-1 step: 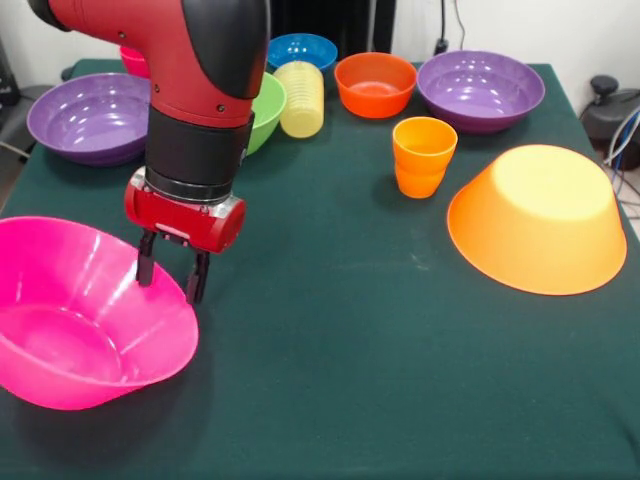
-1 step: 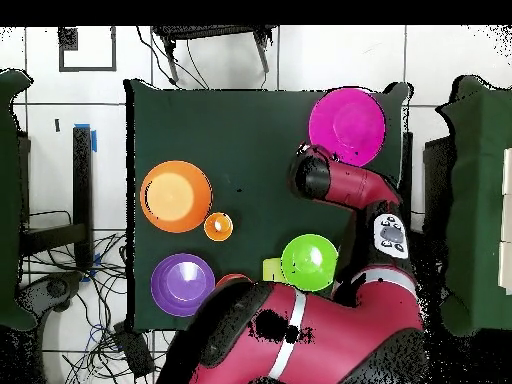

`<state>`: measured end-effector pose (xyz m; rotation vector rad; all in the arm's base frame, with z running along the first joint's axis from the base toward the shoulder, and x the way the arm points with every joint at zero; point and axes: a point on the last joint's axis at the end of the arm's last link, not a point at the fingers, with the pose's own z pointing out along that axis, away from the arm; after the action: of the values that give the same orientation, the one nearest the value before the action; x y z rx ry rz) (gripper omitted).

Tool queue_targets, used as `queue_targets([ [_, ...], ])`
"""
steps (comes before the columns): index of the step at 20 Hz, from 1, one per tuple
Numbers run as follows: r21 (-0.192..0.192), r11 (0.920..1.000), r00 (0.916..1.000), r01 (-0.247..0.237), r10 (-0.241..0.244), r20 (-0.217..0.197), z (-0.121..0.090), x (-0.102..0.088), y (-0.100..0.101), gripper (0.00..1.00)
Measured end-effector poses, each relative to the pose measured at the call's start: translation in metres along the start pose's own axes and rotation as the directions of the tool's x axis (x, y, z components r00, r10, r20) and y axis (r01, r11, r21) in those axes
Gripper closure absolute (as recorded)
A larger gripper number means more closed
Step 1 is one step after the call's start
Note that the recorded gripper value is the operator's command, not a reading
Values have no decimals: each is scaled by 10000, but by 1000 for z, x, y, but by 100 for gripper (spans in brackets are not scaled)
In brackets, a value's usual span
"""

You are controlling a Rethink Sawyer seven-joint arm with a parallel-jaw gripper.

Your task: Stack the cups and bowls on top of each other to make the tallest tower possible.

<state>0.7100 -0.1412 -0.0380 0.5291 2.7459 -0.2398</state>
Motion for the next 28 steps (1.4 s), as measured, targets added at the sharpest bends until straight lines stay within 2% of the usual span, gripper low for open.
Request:
queue_targets([
  [4,5,10000,9999,-91,91,-144,3,6,-6,0],
  [11,-44,9995,9993,-308,307,-191,6,5,-15,0],
  [20,-391,9973,9978,-629,620,-226,11,2,-14,0],
  [28,-437,9977,9980,-521,504,-392,11,3,-16,0],
])
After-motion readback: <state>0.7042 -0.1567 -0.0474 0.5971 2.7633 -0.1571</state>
